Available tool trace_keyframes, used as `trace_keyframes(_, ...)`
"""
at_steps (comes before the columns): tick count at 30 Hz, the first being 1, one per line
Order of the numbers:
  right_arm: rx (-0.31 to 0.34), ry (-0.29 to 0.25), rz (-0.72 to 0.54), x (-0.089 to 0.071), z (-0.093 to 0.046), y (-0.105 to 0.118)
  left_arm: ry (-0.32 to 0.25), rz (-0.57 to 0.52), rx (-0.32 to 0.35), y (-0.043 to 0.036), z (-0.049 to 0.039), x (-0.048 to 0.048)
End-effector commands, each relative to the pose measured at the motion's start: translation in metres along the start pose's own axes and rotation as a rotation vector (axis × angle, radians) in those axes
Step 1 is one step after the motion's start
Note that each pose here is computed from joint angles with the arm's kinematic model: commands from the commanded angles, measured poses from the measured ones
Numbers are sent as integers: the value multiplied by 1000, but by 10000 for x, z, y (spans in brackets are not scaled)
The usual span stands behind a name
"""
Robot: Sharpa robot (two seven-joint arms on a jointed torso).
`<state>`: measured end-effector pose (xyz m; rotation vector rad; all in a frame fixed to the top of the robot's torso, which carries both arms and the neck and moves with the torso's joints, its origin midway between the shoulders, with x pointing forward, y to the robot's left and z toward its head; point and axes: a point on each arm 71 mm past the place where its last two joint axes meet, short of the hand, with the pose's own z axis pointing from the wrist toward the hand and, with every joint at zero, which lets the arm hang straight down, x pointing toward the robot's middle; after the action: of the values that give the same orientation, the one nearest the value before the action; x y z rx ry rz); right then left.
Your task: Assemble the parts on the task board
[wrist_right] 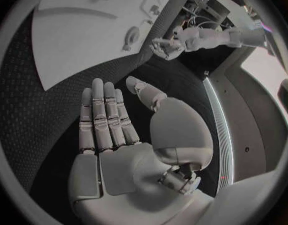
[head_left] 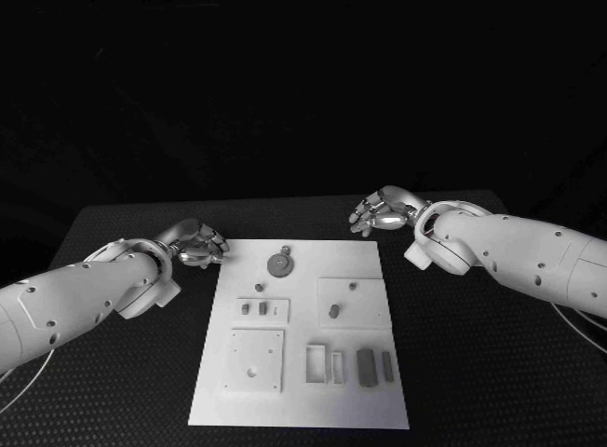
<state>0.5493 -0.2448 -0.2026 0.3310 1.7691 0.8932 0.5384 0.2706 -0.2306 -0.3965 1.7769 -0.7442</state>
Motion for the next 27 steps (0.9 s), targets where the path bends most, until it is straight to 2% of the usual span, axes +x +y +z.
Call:
trace_keyframes(1,-41,101,-230,107,-51,19,-58,-309,17,-25,-26,-92)
trace_keyframes(5,-65,128,-335,188,-138,34,-55,-459,48,-64,-88,-148)
trace_keyframes(9,-94,150,-445,299,-215,73,-38,-533,86,-123,-155,-184)
trace_keyframes(17,-130,188,-591,530,-289,155,-26,-558,114,-226,-233,-165)
trace_keyframes(27,-135,220,-743,756,-363,182,-42,-589,115,-244,-242,-159)
